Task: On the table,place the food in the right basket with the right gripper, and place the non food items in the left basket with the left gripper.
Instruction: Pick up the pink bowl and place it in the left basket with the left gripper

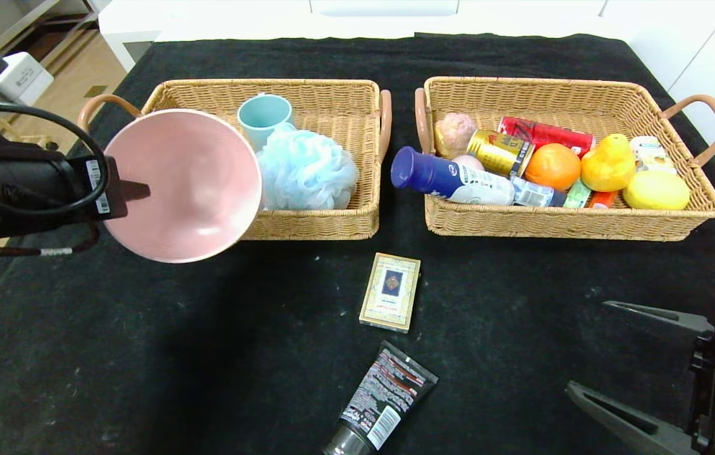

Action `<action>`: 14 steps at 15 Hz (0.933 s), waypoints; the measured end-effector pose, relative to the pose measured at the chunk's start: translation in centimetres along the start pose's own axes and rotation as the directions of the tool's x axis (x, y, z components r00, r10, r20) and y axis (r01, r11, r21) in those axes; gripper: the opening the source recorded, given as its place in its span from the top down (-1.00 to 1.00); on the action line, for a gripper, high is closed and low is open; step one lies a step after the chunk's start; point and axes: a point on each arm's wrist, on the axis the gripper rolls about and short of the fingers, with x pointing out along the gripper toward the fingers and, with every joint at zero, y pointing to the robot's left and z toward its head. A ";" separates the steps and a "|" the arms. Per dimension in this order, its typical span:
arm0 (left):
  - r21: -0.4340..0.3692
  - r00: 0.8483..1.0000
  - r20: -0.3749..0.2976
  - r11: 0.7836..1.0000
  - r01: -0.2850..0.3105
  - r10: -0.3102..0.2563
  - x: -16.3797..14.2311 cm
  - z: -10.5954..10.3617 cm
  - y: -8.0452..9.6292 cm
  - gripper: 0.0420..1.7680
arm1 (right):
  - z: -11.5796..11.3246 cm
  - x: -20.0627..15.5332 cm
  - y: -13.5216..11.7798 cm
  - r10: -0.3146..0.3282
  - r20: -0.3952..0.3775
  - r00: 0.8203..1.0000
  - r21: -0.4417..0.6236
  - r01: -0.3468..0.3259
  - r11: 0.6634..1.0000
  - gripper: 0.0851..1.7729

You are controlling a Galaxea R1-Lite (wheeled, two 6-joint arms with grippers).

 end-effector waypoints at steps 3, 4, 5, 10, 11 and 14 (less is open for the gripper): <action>-0.075 0.998 0.052 0.997 -0.021 0.025 1.9 2.1 1.2 0.85 | 0.2 0.0 -0.1 -0.006 0.008 1.000 -0.002 0.006 1.000 -0.93; -0.091 0.996 0.077 0.995 -0.028 0.036 2.6 2.8 1.5 0.85 | 0.2 0.0 -0.1 -0.006 0.009 1.000 -0.003 0.006 1.000 -0.93; -0.100 0.994 0.100 0.994 -0.037 0.047 3.3 3.4 1.9 0.85 | 0.2 0.0 -0.1 -0.006 0.008 1.000 -0.002 0.006 1.000 -0.93; -0.155 0.983 0.142 0.983 -0.094 0.117 7.5 5.1 4.4 0.85 | 0.1 0.0 -0.1 -0.005 0.006 1.000 -0.001 0.005 1.000 -0.93; -0.179 0.981 0.146 0.979 -0.102 0.129 8.2 5.3 4.9 0.85 | 0.1 0.0 -0.1 -0.005 0.005 1.000 0.000 0.005 1.000 -0.93; -0.199 0.973 0.174 0.973 -0.119 0.155 10.0 5.7 6.2 0.85 | 0.1 0.0 -0.1 -0.005 0.004 1.000 0.000 0.005 1.000 -0.93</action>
